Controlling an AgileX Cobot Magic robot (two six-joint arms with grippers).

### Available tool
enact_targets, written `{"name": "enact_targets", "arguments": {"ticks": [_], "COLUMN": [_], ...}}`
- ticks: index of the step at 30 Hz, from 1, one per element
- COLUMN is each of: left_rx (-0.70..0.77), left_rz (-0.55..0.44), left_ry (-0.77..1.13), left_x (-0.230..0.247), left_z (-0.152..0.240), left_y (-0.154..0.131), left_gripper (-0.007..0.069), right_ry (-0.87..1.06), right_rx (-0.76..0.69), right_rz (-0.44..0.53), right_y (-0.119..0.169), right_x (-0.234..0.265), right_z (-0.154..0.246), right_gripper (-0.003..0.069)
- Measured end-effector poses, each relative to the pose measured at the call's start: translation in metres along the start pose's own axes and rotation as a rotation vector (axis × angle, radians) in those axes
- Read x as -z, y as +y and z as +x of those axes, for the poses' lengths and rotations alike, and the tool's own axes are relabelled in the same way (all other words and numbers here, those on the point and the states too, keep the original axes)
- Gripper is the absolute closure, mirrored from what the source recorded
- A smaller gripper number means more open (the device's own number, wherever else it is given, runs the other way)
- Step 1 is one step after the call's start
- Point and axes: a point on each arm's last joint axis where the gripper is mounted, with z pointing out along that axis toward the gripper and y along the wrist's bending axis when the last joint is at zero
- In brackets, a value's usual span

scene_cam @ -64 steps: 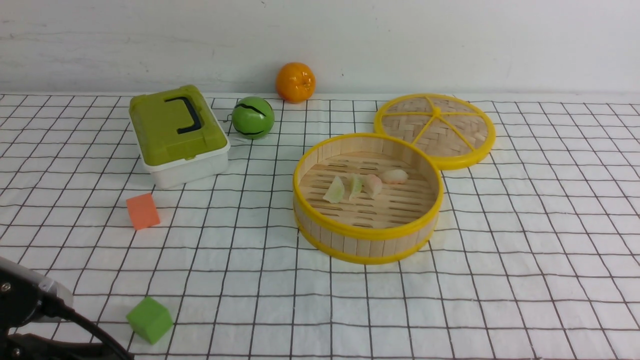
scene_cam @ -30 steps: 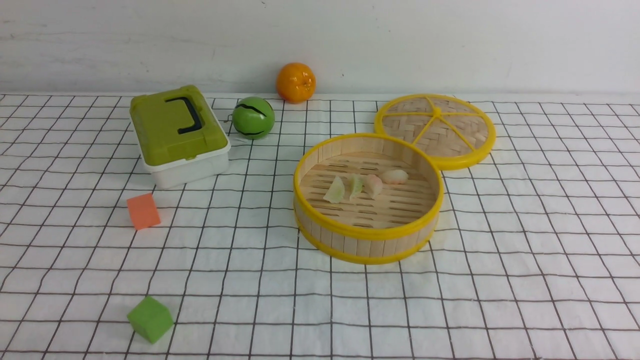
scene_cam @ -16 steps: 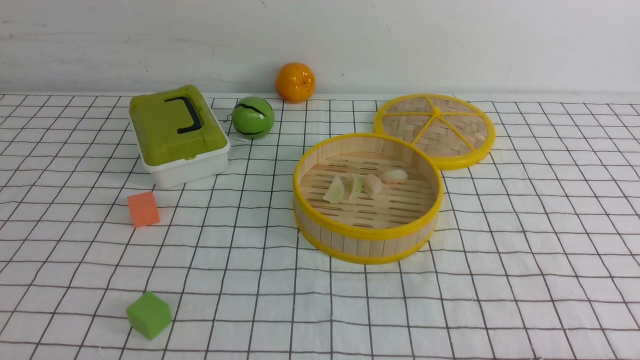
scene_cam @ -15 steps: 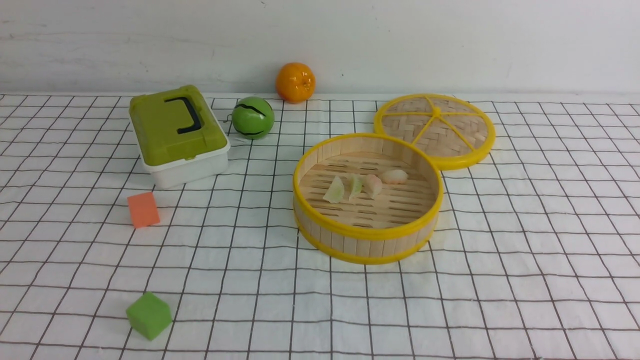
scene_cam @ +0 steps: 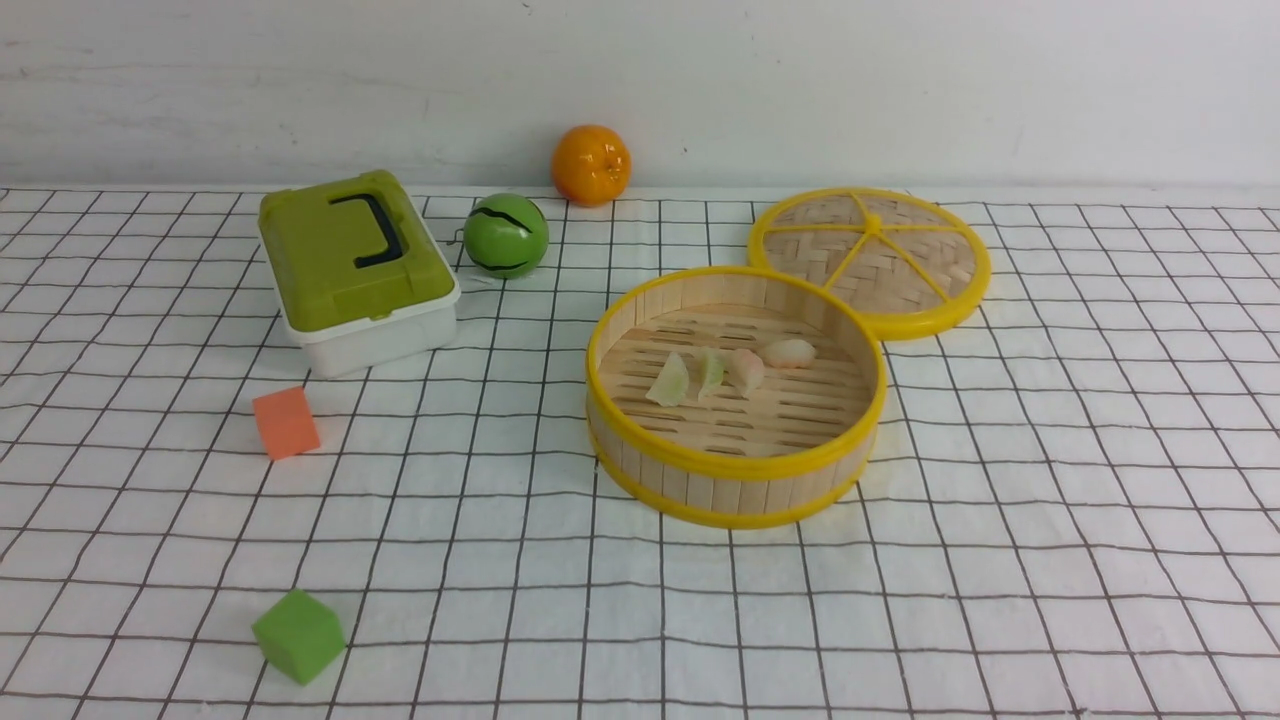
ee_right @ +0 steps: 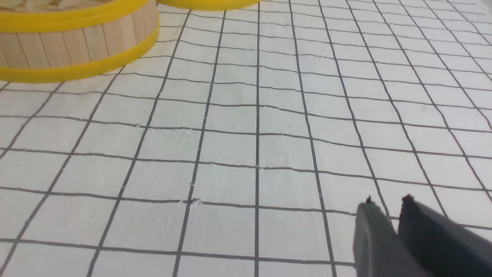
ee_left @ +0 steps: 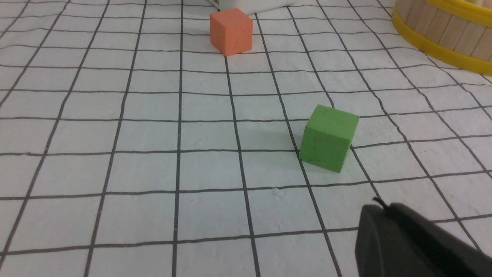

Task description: Put the dumplings into the steamer on the table with the white tablecloth.

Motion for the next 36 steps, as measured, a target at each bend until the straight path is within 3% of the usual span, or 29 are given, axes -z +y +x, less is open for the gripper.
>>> {"name": "enact_targets", "arguments": {"ticks": [36], "left_rx": [0.0], "left_rz": [0.0], "left_ry": [0.0], "left_x": [0.0], "left_z": [0.0], "left_y": [0.0], "left_gripper": [0.0634], "right_ry": [0.0], "right_rx": [0.0], "right_rz": [0.0], "right_y": [0.0], "right_x": [0.0], "right_z": [0.0], "right_gripper": [0.0513]}}
